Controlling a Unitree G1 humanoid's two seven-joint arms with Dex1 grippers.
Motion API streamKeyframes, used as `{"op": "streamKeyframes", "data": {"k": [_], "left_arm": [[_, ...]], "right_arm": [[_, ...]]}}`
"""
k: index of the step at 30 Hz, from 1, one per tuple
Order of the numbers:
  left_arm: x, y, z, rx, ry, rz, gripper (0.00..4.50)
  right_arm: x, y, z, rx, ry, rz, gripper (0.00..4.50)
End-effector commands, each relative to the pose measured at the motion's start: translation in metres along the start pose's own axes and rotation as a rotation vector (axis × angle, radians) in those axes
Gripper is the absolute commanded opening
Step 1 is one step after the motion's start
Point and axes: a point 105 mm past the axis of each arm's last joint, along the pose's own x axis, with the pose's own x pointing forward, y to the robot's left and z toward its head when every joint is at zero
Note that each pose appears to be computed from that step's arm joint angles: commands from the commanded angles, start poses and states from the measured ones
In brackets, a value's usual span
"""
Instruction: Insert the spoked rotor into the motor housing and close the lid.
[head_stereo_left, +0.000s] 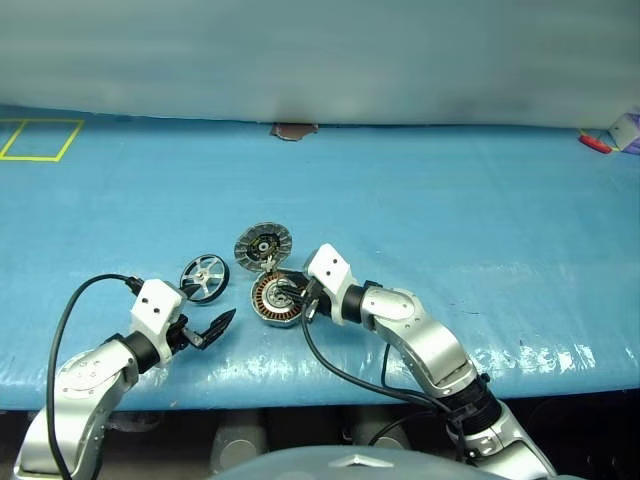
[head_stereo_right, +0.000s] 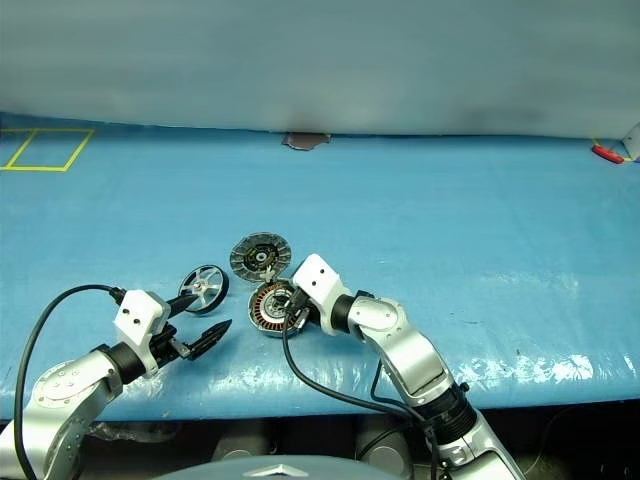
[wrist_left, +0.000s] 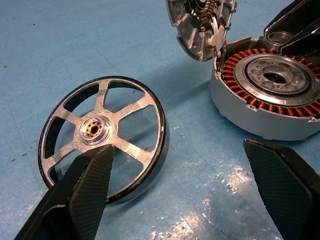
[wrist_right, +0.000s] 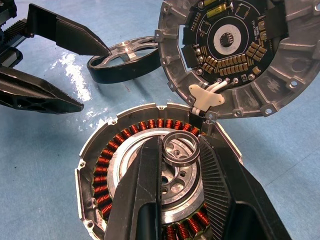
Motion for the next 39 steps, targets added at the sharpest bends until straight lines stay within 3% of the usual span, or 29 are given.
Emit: {"op": "streamKeyframes", "data": {"k": [1,28,33,39], "left_arm": [[-0.002,-0.001,0.017,0.042,-0.062,0.001,4.5],[-0.001,-0.003,0.02,0.054,-0.074,-0.012,4.5],[0.0,-0.002,0.02,0.052,-0.073,-0.011,4.5],[0.0,-0.002,0.019,0.05,-0.075,-0.009,4.5]], "right_arm": [[0.002,0.009,0.009,-0.008,-0.043,0.036,0.75],[0.001,0.006,-0.011,0.041,0.008,0.029,0.75],[0.002,0.004,-0.007,0.047,-0.012,0.012,2.27],[-0.003,0.009,0.022,0.04,-0.114,0.031,2.27]]}}
